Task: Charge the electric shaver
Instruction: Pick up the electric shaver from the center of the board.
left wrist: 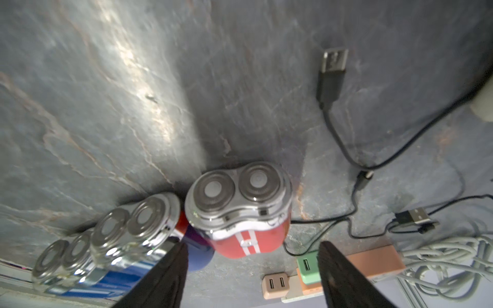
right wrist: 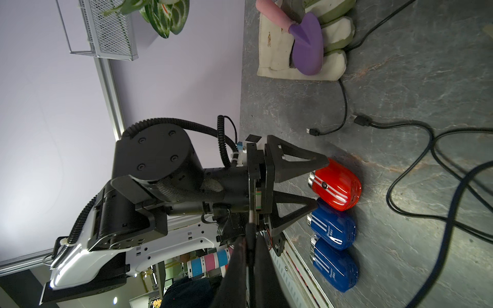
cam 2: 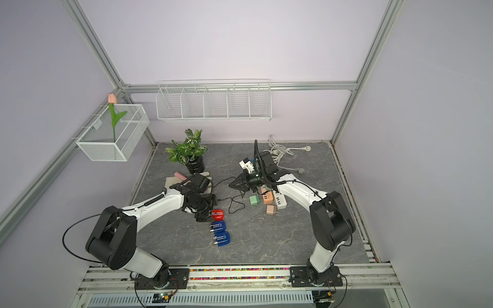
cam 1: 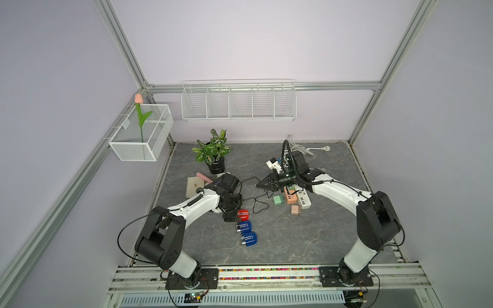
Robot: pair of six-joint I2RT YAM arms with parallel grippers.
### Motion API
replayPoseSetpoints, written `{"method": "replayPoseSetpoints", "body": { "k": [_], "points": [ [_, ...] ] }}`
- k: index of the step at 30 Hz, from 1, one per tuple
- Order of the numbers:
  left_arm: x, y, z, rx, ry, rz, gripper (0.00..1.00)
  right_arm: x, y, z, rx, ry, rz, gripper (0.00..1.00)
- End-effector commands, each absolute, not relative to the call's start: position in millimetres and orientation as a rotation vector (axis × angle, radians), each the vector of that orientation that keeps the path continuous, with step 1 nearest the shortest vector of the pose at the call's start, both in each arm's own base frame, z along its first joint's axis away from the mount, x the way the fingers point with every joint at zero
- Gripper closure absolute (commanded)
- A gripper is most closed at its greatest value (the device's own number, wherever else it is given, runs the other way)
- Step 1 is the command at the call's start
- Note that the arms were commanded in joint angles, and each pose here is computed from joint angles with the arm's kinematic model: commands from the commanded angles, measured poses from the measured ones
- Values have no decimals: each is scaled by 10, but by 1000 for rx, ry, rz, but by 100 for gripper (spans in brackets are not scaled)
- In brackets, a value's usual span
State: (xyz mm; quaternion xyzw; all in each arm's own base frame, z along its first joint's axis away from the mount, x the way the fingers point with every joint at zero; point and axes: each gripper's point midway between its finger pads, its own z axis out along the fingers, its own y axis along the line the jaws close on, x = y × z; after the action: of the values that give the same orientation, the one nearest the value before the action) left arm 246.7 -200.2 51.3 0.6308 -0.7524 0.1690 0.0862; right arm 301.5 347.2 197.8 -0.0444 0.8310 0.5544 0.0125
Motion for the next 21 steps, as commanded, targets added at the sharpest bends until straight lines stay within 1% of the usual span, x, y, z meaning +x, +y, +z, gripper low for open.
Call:
{"method": "replayPoseSetpoints", "body": {
  "k": [1, 5, 11, 15, 21],
  "points": [
    [2470, -1991, 456, 1957, -2174, 423, 23, 2966, 3420, 2034, -170, 2573, 1740, 93],
    [2531, -1967, 407, 1958, -2211, 373, 23, 2978, 3428, 2051, -166, 2565, 1746, 93],
    [2516, -1932, 318, 1959, -2224, 312, 23, 2980, 3424, 2040, -155, 2565, 1748, 93],
    [2521, -1924, 276, 1938, -2250, 266, 26, 2984, 3425, 2019, -144, 2566, 1750, 93],
    [2453, -1944, 176, 1913, -2241, 209, 26, 2994, 3428, 2003, -138, 2566, 1747, 93]
  ]
}}
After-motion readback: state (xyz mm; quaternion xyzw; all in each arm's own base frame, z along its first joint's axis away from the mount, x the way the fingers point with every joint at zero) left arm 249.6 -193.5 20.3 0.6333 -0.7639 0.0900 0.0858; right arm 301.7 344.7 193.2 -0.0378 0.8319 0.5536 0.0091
